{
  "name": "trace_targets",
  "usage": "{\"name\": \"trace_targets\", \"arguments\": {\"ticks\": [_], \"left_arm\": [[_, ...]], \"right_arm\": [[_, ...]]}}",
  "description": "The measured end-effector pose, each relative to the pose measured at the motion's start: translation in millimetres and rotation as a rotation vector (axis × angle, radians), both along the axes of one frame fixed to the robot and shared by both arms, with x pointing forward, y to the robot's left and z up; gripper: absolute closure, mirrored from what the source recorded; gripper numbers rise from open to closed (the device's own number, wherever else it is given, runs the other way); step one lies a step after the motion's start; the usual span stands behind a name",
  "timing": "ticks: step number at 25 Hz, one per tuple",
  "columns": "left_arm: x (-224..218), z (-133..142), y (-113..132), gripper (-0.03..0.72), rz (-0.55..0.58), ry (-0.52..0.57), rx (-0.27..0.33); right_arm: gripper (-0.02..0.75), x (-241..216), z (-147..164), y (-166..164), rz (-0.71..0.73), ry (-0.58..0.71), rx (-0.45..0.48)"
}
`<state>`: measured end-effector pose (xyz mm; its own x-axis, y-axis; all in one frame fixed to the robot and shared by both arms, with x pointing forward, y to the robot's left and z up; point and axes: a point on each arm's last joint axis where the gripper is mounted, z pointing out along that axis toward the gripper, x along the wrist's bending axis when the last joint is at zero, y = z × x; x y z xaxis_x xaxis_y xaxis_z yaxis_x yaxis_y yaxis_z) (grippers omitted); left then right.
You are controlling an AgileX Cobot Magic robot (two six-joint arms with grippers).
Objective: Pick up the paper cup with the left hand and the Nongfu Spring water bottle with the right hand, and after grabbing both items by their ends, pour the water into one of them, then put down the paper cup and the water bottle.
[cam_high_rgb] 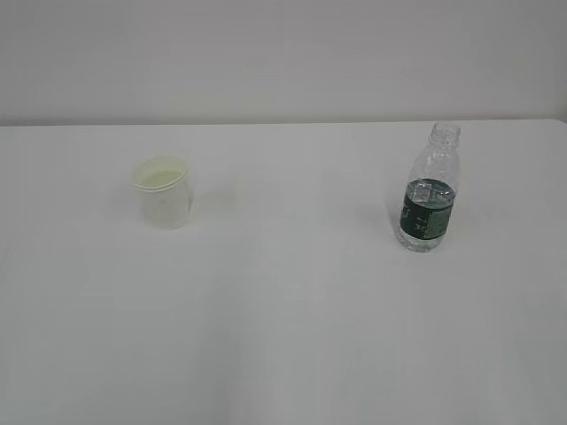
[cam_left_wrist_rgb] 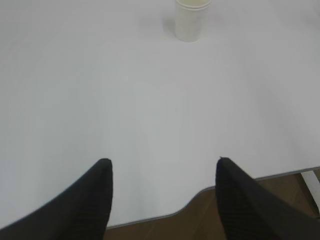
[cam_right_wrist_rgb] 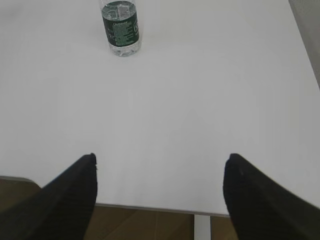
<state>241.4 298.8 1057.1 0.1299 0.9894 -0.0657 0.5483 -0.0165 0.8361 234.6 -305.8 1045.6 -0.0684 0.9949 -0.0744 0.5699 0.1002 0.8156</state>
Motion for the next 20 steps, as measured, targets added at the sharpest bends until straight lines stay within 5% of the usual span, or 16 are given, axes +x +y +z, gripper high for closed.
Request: {"name": "trace_targets", "arguments": {"ticks": [20], "left_arm": [[0.2, 0.3, 0.0, 0.228, 0.0, -0.004, -0.001]], "right_arm": [[0.15, 2.0, -1.3, 0.3, 0.002, -0.01, -0.001]]}}
